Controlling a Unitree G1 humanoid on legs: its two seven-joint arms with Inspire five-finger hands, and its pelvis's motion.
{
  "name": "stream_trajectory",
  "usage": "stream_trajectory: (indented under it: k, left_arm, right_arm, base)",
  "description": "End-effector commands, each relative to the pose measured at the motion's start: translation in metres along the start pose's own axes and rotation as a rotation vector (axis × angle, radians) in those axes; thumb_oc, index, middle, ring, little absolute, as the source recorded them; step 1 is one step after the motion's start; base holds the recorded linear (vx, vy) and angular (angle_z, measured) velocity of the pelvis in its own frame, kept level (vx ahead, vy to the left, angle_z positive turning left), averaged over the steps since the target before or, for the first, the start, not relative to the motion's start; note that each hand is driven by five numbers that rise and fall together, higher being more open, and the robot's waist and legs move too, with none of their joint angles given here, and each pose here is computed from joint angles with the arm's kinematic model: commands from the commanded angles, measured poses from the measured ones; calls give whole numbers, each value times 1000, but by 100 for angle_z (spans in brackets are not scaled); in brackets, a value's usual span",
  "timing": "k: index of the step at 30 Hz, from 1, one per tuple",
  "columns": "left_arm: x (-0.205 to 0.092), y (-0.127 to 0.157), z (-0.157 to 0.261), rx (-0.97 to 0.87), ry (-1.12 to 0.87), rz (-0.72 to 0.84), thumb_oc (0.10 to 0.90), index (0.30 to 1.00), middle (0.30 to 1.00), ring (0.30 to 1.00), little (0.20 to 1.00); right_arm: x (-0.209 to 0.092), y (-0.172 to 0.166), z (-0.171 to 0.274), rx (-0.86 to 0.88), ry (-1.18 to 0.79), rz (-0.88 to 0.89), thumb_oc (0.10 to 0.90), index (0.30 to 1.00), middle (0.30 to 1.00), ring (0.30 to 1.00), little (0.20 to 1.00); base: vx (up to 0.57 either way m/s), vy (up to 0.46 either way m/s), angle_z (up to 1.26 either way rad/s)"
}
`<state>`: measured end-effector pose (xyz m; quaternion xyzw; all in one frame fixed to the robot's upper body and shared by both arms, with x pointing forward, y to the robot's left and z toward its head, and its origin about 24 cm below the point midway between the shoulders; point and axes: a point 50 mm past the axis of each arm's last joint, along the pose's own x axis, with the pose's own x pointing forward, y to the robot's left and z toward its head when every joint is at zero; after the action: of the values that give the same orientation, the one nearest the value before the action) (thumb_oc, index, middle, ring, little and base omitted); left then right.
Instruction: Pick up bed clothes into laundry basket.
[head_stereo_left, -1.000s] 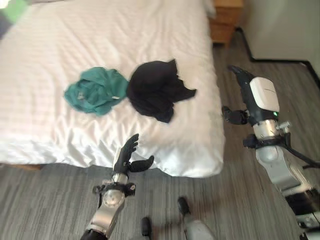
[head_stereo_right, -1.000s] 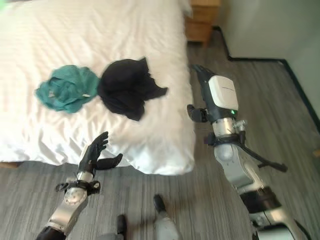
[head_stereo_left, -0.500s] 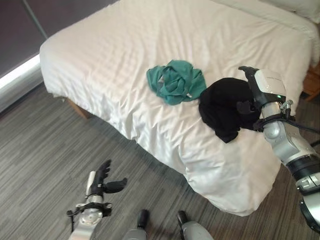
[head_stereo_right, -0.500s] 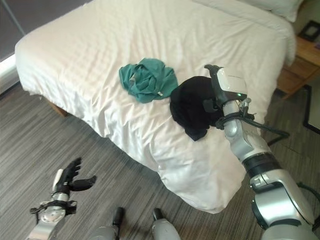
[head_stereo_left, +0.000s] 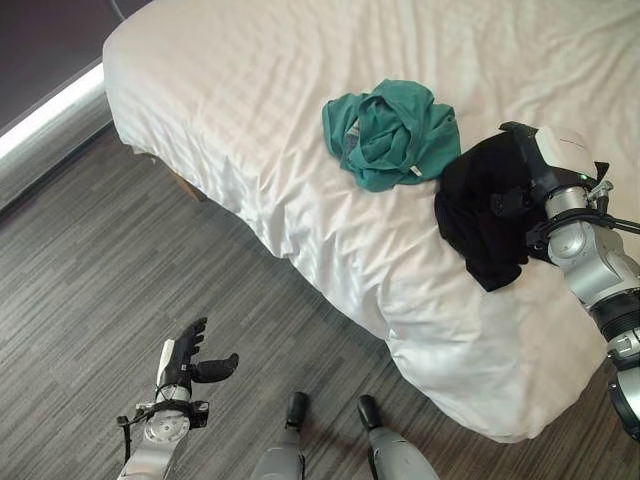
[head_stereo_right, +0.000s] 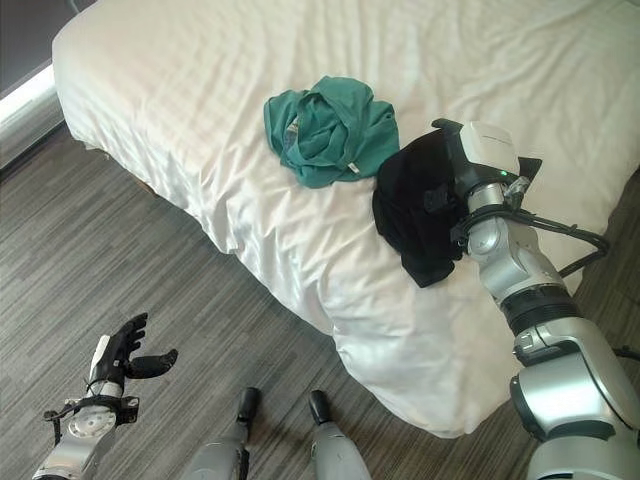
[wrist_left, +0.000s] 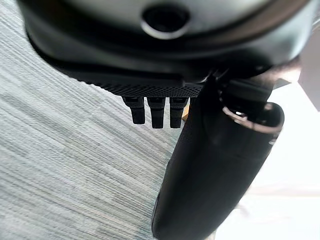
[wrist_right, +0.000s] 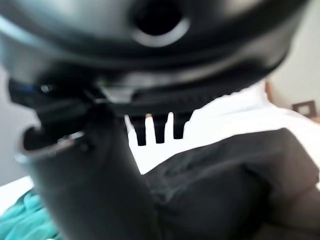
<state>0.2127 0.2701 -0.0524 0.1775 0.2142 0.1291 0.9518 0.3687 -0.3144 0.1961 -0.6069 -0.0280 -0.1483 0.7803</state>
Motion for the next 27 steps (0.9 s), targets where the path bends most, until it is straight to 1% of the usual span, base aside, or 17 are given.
stream_trajectory:
  k: [1,3,4,8,12,15,19,20,23,24,25,27]
  left_arm:
    - [-1,16,-2,1,-10,43,800,900,900,900,900]
    - [0,20,-12,31,40,54,800,900,900,900,900]
    - [0,29,-28,75,129,65,800,900,900,900,900]
    - [3,37,-32,87,166,87,800,900,900,900,900]
    - [2,31,-35,95,173,72,800,900,900,900,900]
    - [-2,32,-38,92,176,100,800,900,900,900,900]
    - [-2,32,-38,91,177,100,800,900,900,900,900]
    - [-4,35,-33,7,144,160,800,900,900,900,900]
    - [-7,36,-34,-28,150,185,800,900,900,900,900]
    - [-7,36,-34,-28,149,185,800,900,900,900,900]
    - [-10,36,-41,-46,180,203,800,900,900,900,900]
    - [-10,37,-41,-41,179,202,800,900,900,900,900]
  right_arm:
    - [9,-37,-11,-9,75,-60,400,300,300,300,300]
    - [8,-34,-19,36,118,-43,400,300,300,300,300]
    - [5,-23,-29,94,177,-2,400,300,300,300,300]
    - [3,-15,-35,138,219,13,400,300,300,300,300]
    - [3,-11,-32,131,205,23,400,300,300,300,300]
    - [13,-32,-10,100,104,-33,400,300,300,300,300]
    - [13,-32,-10,99,104,-33,400,300,300,300,300]
    - [16,-107,22,128,-81,-261,400,300,300,300,300]
    - [2,-166,24,136,-137,-445,400,300,300,300,300]
    - [1,-167,23,136,-136,-446,400,300,300,300,300]
    - [-15,-201,19,141,-164,-568,400,300,300,300,300]
    - [-16,-199,17,143,-158,-568,400,300,300,300,300]
  base:
    - [27,8,26]
    - [41,34,-22]
    - [79,56,-25]
    - [47,29,-3]
    - [9,13,-3]
    - [-28,46,-10]
    - [-4,38,-16]
    - [-18,178,-6]
    - [1,119,-31]
    - [5,107,-31]
    - [4,74,-13]
    - [28,85,-3]
